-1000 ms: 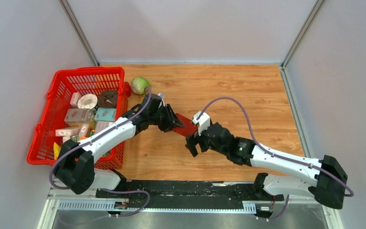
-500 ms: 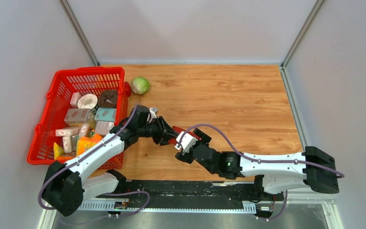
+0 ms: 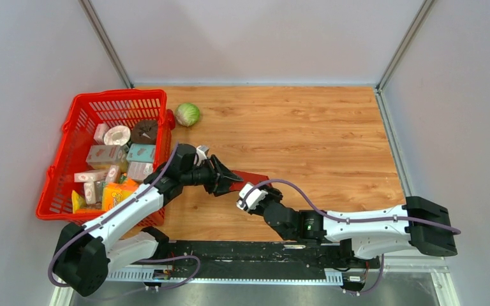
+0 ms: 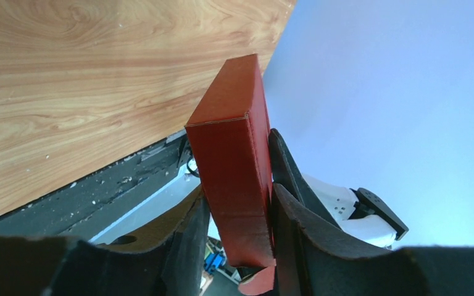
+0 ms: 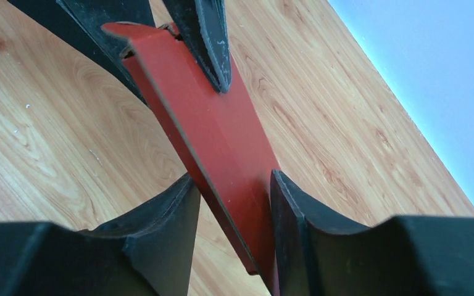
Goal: Fold the paper box
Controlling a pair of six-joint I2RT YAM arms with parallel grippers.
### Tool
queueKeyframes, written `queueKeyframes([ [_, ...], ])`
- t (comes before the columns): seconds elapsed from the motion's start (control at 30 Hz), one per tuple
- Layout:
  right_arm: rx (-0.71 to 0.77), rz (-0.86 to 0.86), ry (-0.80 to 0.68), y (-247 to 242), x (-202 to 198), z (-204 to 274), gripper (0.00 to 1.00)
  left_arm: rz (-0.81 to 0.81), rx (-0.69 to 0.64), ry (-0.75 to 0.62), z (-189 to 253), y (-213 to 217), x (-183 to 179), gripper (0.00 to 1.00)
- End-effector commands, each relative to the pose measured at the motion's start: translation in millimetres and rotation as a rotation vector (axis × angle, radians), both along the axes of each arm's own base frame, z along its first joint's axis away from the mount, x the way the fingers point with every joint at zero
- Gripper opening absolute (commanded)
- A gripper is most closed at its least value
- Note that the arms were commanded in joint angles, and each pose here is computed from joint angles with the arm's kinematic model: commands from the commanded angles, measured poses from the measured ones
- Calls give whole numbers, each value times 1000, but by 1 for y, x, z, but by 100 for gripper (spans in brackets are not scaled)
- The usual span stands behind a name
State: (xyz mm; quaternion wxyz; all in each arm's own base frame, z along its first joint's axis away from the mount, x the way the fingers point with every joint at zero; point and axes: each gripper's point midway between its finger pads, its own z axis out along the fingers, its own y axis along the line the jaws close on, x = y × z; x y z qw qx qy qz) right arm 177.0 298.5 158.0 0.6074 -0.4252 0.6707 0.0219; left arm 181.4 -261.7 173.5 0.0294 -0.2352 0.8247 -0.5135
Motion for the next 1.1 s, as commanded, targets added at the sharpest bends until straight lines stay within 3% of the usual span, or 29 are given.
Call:
queueKeyframes([
  [0.0,143,-43,-48,-5,5,34,43,5,-46,20,7,-3,-1,51],
  [0.1,136,-38,-24,-4,4,33,40,-6,-25,-51,12,-2,3,56],
  [0.2,124,-38,49,-3,4,22,37,-4,99,-174,14,11,9,65],
  [0.27,121,-20,118,-2,4,11,36,3,222,-325,17,26,19,70],
  [0.37,104,-18,221,-3,5,-8,35,40,445,-440,21,61,26,72],
  [0.47,59,-63,327,-14,8,-28,34,62,566,-545,30,87,26,71],
  [0.6,33,-39,523,-13,4,-45,34,34,544,-693,33,85,27,56],
  [0.73,23,-50,615,-16,8,-56,32,-9,582,-713,15,74,30,55],
  [0.87,104,20,732,-11,11,-63,31,-60,655,-726,-2,58,40,51],
  [1.0,135,140,750,8,6,-61,31,-50,686,-709,-19,45,59,37],
  [1.07,118,139,748,11,10,-67,32,-54,725,-715,-28,45,68,35],
])
